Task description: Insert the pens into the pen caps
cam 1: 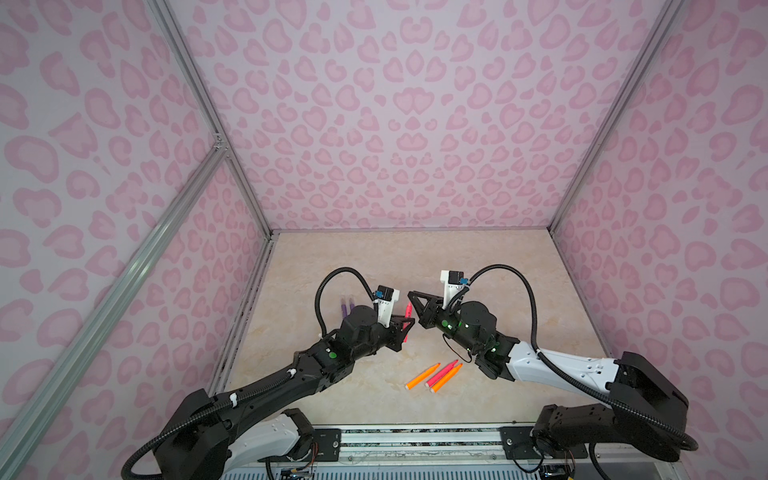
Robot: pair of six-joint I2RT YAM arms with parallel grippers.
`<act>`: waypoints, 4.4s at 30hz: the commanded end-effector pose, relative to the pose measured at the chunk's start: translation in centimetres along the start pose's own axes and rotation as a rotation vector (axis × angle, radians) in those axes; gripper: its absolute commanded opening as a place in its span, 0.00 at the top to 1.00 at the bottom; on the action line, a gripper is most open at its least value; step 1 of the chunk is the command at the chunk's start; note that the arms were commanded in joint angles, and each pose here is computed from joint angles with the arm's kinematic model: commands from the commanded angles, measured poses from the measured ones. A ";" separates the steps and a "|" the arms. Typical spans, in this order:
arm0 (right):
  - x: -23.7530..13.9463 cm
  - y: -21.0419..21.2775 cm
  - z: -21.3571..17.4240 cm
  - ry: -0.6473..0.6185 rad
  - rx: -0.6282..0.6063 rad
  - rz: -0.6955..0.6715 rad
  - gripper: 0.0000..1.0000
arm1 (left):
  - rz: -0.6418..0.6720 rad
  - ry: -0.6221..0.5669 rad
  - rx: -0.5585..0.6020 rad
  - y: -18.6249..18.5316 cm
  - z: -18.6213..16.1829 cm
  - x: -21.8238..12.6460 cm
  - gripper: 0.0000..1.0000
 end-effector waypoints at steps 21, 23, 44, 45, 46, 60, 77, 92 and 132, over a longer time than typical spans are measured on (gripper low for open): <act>-1.6 1.1 0.6 0.001 -0.029 0.081 0.44 | -0.095 -0.129 0.046 -1.0 2.0 -0.4 0.97; -1.8 1.2 0.8 -0.002 -0.041 0.065 0.41 | -0.078 -0.122 0.049 -0.8 1.9 -0.3 0.97; -2.8 -0.2 5.1 -0.055 -0.067 -0.150 0.43 | 0.194 0.084 0.225 -2.9 1.0 3.2 0.97; -2.5 0.0 5.0 -0.039 -0.070 -0.145 0.43 | 0.196 0.088 0.227 -2.9 1.0 3.3 0.97; -2.1 0.1 4.9 -0.020 -0.072 -0.137 0.43 | 0.197 0.092 0.231 -2.9 1.0 3.4 0.97; 0.9 -0.4 4.0 0.081 -0.040 -0.125 0.63 | 0.227 0.083 0.222 -2.7 1.2 3.1 0.97; 1.4 -0.3 3.5 0.103 -0.036 -0.110 0.93 | 0.224 0.071 0.160 -1.8 1.5 2.7 0.97; 1.9 0.6 1.6 0.112 -0.061 -0.151 1.00 | 0.281 0.038 0.099 0.1 2.0 1.4 0.96; 4.4 -0.1 -4.9 0.192 -0.033 -0.201 1.00 | 0.502 -0.031 -0.104 6.0 8.2 -1.4 0.96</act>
Point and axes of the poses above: each gripper's point midway between its finger pads, its own x axis out along the fingers, its own y axis along the line the jaws close on, z = x × y, the point moved 9 cm from there along -x, back along the fingers, and after that the axes turned 14 degrees about x, right-handed, at the moved point
